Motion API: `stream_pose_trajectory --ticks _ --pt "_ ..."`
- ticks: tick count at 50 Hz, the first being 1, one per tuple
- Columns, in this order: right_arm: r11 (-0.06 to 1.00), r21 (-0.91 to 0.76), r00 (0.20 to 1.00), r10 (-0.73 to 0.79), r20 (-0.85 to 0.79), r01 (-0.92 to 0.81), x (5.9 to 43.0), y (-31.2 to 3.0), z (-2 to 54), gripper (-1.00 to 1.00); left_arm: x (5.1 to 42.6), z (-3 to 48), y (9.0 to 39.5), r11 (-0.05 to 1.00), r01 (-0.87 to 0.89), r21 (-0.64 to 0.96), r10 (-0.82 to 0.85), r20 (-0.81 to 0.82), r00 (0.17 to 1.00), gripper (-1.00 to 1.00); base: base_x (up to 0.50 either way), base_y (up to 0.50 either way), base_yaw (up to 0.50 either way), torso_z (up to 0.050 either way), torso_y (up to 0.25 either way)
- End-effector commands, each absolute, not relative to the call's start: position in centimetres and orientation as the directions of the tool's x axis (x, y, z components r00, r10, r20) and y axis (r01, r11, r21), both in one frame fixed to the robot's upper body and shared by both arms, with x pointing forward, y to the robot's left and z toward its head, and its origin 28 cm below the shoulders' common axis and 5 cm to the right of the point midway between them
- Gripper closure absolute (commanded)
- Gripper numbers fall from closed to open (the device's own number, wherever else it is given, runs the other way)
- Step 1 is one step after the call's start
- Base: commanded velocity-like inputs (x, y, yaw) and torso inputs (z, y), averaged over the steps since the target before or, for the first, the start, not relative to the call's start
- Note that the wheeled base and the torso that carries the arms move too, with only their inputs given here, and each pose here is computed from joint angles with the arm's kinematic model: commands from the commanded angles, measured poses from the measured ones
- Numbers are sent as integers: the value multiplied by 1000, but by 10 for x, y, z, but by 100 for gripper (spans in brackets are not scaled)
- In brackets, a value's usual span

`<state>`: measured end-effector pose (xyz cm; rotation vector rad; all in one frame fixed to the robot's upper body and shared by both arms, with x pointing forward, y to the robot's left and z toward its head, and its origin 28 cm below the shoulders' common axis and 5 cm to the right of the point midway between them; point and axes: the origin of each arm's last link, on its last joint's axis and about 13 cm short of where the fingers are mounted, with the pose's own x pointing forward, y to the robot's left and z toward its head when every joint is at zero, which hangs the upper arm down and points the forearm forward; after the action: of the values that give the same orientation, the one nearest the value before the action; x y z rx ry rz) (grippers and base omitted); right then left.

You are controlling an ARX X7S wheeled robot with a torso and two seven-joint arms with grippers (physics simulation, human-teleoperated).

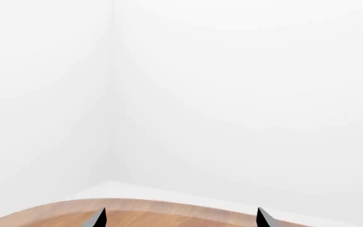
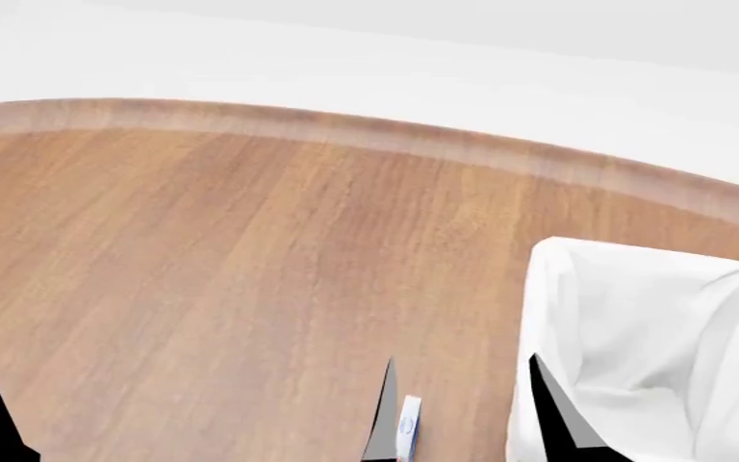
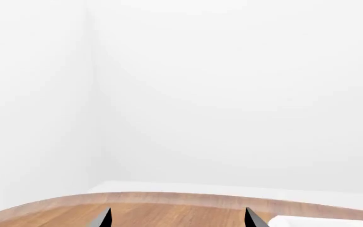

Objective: Pick up the ketchup, and put it in the basket.

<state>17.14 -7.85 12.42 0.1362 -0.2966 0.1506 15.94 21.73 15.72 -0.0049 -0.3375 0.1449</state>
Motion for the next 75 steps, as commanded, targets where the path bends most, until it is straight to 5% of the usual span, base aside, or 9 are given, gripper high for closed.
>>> stream_pose_trajectory --ticks 1,24,53,75 --pt "981 116 943 113 313 -156 174 -82 123 -100 163 154 218 992 -121 -37 126 322 938 -100 0 0 0 50 0" --pt "980 124 942 107 319 -153 174 -83 126 -100 162 156 217 992 -120 -35 125 320 939 -100 0 0 0 50 0" --pt "980 128 941 104 323 -152 174 -84 126 -100 164 152 217 993 -120 -25 122 307 944 -100 0 0 0 37 -207" --pt "979 131 942 104 320 -153 174 -84 125 -100 179 135 235 929 -320 -183 356 214 910 -100 0 0 0 2 -7"
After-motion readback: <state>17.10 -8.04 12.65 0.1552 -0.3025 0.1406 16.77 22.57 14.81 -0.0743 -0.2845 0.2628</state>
